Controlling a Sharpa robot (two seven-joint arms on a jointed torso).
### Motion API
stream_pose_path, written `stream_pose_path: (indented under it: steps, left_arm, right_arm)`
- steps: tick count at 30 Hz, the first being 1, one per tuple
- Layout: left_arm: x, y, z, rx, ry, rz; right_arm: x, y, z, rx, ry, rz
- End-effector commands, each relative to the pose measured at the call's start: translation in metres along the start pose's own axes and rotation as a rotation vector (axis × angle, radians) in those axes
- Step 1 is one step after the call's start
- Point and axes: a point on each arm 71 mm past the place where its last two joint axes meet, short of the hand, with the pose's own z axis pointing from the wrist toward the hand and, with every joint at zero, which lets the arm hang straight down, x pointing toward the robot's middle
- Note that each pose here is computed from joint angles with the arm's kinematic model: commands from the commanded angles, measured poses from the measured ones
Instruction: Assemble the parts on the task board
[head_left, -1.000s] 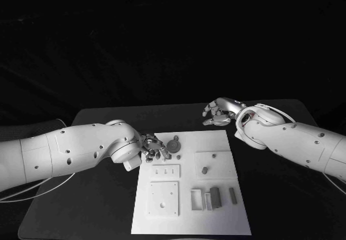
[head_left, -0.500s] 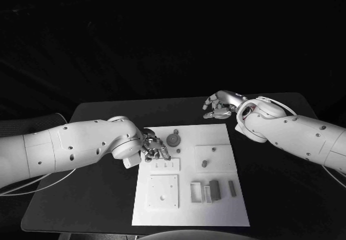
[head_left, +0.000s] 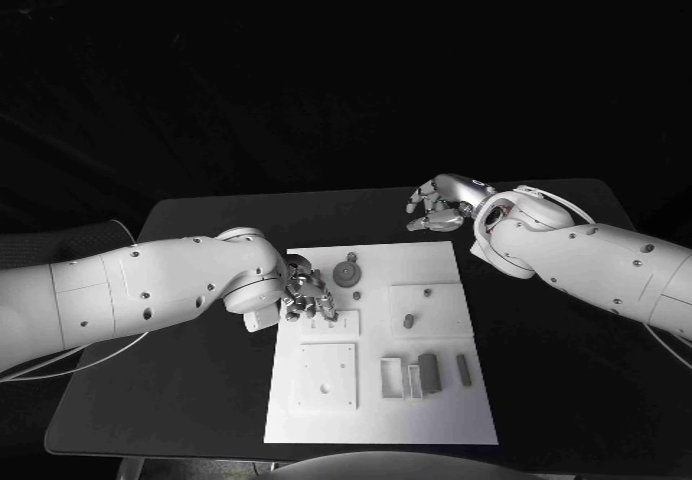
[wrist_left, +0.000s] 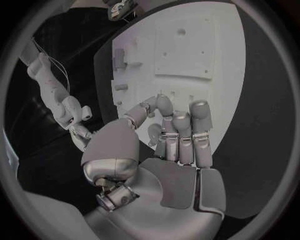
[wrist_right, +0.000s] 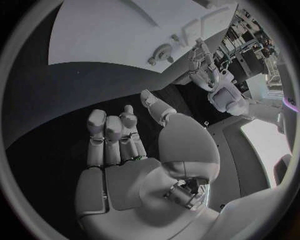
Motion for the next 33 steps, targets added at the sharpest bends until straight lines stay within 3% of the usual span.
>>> stream_pose_path:
  steps: [1,16,33]
  left_arm:
    - [0.0004,-0.0013,0.0006,-0.012,-0.01,0.087]
    - [0.0035,-0.0002,0.0083,-0.03,0.007,0.108]
    - [0.0053,-0.0007,0.0096,-0.03,0.021,0.105]
  right_arm:
    - [0.0005,0.0001,-0.0003,-0.005,0.013,0.001]
    - [0.0009,0.0012,-0.0003,-0.007,0.016,0.002]
    - [0.0013,0.0019,-0.0004,-0.008,0.02,0.003]
